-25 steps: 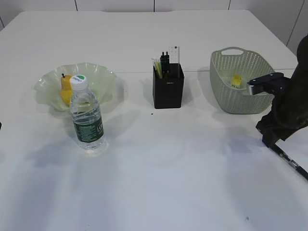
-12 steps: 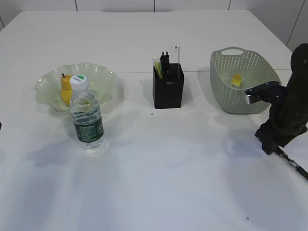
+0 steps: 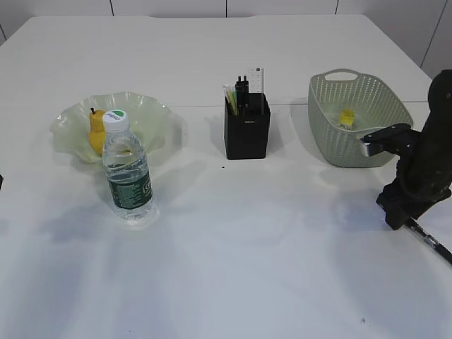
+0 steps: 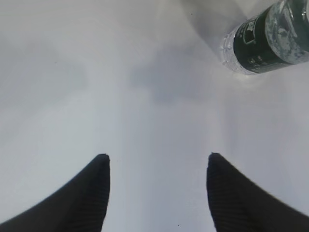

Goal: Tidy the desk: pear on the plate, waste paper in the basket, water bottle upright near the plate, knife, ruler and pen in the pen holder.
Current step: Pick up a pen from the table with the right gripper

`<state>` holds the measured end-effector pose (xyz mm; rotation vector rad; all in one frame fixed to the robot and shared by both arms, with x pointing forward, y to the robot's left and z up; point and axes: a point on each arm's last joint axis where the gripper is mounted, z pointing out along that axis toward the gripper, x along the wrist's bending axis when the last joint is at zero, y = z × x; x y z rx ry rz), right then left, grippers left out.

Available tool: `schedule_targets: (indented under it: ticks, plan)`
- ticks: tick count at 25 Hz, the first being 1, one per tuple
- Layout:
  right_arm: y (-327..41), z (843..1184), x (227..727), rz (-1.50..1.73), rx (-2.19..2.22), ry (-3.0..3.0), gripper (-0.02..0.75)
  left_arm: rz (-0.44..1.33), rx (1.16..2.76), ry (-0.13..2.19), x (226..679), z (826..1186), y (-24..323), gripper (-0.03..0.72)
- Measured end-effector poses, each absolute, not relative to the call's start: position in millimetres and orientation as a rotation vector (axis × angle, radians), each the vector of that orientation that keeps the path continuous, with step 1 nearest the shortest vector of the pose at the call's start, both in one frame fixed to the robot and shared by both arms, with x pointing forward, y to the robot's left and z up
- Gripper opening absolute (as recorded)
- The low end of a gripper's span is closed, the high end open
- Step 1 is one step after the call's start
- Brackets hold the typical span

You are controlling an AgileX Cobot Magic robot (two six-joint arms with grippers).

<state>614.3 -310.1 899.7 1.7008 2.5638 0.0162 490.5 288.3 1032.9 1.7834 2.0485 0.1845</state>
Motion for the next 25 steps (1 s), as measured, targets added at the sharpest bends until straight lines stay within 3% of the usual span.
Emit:
schedule_targets:
  ticks: [9,17,25]
  plan:
    - [-309.0,895.4,615.9,0.028,1.718,2.568,0.358,0.186,1.782,2.048,490.6,1032.9,288.3,0.447]
    - [-306.2,895.9,617.1,0.069,1.762,2.557,0.162,0.191,1.780,2.046,491.1,1033.1,288.4,0.447]
    - [-300.7,917.4,623.1,0.185,1.815,2.519,0.143,0.206,1.770,2.039,492.3,1033.6,288.7,0.447]
